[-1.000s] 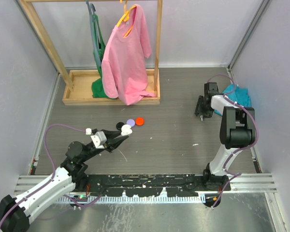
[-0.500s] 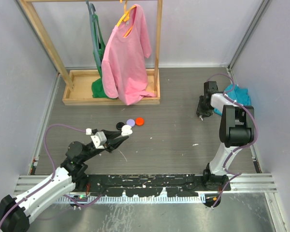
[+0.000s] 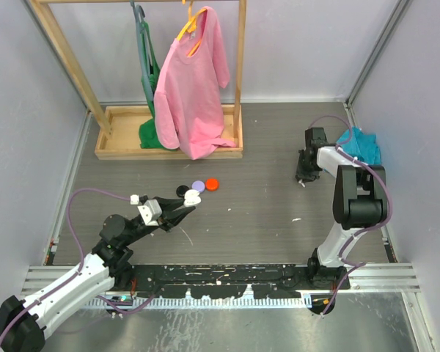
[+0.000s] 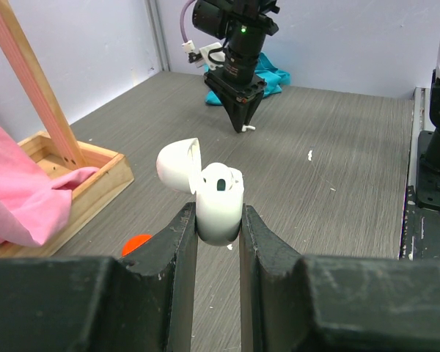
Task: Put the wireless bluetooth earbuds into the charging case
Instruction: Pick up the earbud from the center of the board.
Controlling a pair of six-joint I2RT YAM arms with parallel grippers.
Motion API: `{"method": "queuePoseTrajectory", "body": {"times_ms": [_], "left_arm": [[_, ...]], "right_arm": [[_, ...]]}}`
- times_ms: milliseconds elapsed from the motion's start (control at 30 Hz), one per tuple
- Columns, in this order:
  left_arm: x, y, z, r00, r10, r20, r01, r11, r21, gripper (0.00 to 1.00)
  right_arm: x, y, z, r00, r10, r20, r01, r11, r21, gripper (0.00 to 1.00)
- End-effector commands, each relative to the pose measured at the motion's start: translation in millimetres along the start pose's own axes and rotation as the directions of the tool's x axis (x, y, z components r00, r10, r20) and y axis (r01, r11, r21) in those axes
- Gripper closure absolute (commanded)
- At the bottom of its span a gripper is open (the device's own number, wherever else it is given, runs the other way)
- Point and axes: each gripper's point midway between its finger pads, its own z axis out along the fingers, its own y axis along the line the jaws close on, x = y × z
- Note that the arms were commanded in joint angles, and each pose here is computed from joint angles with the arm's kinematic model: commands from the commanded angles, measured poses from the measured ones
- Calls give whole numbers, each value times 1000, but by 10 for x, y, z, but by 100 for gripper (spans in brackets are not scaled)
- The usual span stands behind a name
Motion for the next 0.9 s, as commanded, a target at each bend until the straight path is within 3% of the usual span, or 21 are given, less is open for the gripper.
{"method": "queuePoseTrajectory", "body": {"times_ms": [0,367,600,867], "left_arm": [[-174,6,23,998,28,64,-28,1000,1,100],[-187,53,-18,995,54,79,-51,998,-34,100],[-168,105,-42,995,63,83,-58,996,-67,100],[-203,128,-76,992,81,100,-72,994,-87,100]], "right_arm": [[-10,302,-255,998,3,66,4,994,-111,80],[-84,1196,-1008,949,34,314,97,916,-390,80],[-1,1900,-1711,894,142,425,176,762,-624,80],[222,2297,-2425,844,244,477,267,581,-769,80]]}}
